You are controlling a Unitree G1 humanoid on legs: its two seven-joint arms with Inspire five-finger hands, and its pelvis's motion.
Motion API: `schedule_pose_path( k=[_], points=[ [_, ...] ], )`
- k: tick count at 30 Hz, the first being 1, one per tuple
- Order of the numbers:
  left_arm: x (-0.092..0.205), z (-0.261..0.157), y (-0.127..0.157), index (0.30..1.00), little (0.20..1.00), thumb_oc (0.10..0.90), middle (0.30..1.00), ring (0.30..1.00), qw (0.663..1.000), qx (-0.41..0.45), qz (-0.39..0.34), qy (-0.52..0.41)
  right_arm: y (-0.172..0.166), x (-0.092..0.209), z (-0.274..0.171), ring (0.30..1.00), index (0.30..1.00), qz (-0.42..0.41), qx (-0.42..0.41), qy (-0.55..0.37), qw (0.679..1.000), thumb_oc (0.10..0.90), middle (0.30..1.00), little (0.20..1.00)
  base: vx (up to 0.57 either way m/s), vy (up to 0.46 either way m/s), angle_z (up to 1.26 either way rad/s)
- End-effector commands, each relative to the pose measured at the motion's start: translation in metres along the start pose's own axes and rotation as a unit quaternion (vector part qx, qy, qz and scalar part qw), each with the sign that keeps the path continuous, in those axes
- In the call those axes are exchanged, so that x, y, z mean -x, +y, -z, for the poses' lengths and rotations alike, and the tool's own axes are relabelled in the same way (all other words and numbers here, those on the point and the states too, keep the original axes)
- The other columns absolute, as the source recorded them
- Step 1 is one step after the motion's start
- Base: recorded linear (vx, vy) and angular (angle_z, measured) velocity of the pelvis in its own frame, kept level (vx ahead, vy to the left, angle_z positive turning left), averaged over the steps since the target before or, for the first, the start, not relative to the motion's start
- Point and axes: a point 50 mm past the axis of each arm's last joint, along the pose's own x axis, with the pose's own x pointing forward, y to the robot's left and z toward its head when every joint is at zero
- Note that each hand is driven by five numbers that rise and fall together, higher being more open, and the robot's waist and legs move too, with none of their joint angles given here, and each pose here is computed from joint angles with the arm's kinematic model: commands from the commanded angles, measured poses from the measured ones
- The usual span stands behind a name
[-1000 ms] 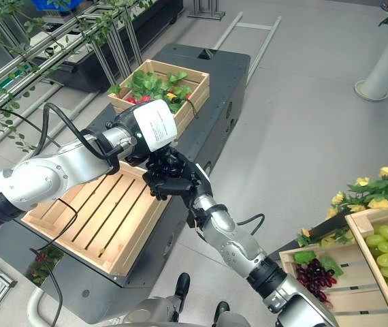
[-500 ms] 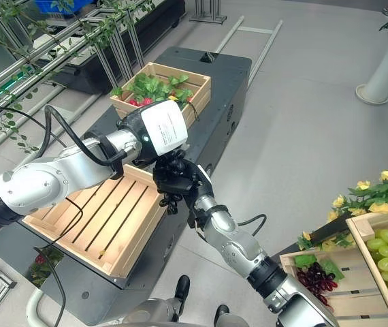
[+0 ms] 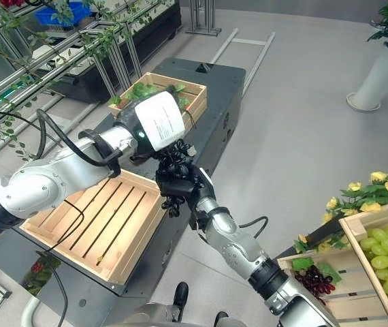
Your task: Pick up the fruits from the basket on one side to the basket on the other side
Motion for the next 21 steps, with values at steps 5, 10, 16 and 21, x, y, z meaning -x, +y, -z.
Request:
schedule_pose_path(
  k=[5,10,16,21],
  points=[
    [0.012,0.077,-0.031,0.9,0.9,0.8,0.9,0.9,0.979,0.039,0.029,0.198,0.003,0.001,-0.038,0.3,0.3,-0.001,-0.016,-0.107,0.994,0.4,0.3,0.3,0.02,0.048,-0.08],
    [0.016,0.097,-0.04,0.9,0.9,0.8,0.9,0.9,0.966,0.116,-0.008,0.231,-0.007,0.004,-0.031,0.3,0.3,0.014,-0.009,-0.1,0.995,0.4,0.3,0.3,0.03,0.055,-0.13],
    [0.021,0.111,-0.056,0.9,0.9,0.8,0.9,0.9,0.931,0.241,-0.085,0.26,-0.013,0.007,-0.034,0.3,0.3,0.011,0.012,-0.11,0.994,0.4,0.3,0.3,0.01,0.042,-0.3],
    [0.023,0.104,-0.059,0.9,0.9,0.8,0.9,0.9,0.891,0.325,-0.184,0.258,-0.017,0.013,-0.028,0.3,0.3,-0.005,0.027,-0.101,0.995,0.4,0.3,0.3,0.01,0.045,-0.3]
  ],
)
